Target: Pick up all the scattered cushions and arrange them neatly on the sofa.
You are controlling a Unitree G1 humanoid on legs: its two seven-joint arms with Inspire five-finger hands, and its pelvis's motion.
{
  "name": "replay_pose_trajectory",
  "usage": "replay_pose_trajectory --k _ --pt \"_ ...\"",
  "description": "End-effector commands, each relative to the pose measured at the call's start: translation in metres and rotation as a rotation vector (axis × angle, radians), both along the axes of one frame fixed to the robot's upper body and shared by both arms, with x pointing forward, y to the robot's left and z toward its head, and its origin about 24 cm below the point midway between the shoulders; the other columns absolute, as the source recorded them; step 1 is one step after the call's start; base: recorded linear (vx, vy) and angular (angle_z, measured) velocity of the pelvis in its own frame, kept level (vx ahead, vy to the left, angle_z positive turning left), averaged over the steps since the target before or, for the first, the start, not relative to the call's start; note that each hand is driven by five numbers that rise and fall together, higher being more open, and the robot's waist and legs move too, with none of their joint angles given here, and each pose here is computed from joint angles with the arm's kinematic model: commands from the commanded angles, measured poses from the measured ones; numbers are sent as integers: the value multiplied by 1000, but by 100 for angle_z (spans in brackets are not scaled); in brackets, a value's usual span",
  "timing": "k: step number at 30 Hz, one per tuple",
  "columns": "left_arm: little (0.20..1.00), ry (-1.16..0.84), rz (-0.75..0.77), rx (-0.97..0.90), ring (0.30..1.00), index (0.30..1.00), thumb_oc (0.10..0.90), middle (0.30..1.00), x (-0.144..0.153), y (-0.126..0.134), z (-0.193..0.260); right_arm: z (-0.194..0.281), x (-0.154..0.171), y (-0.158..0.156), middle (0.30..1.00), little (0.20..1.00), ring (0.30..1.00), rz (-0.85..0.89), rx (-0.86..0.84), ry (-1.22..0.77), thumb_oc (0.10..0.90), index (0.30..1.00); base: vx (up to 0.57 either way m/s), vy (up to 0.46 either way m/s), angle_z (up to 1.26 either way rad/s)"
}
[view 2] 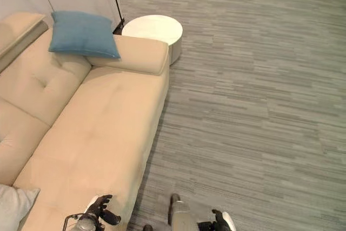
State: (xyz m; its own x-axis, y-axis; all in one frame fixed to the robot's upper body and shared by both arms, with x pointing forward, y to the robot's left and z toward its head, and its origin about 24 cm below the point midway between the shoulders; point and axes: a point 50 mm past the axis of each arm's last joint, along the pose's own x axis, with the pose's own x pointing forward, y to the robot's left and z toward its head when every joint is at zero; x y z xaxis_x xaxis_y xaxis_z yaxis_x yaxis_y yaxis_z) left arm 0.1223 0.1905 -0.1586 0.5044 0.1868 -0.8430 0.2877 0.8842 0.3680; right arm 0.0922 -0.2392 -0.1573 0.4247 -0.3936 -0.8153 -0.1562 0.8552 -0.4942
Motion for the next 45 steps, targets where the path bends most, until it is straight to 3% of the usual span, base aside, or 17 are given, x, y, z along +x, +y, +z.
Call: replay_pose_trajectory --k 1,6,17,24,35,45 --pt "900 -71 -52 -45 900 900 800 900 13 -20 3 4 -11 -23 900 900 900 -48 -49 10 800 900 365 -320 84" --pt "900 -89 -65 -65 900 900 800 900 19 -24 6 6 -7 -28 900 900 900 -93 -51 -19 800 900 170 -255 81" --pt "900 -112 -60 -82 900 900 800 900 24 -32 8 7 -11 -30 900 900 900 -71 -71 -12 800 900 160 -76 -24" --pt "900 -94 -29 -85 900 900 800 900 17 -27 5 5 -20 -29 900 900 900 -31 -74 27 800 900 113 20 -77" --pt "900 -49 41 -79 900 900 800 900 1 -17 1 0 -23 -17 900 900 900 24 -48 63 800 900 92 23 11" --pt "900 -83 16 -64 900 900 800 900 13 -14 5 3 -10 -18 900 900 900 6 -44 25 800 900 70 -82 8"
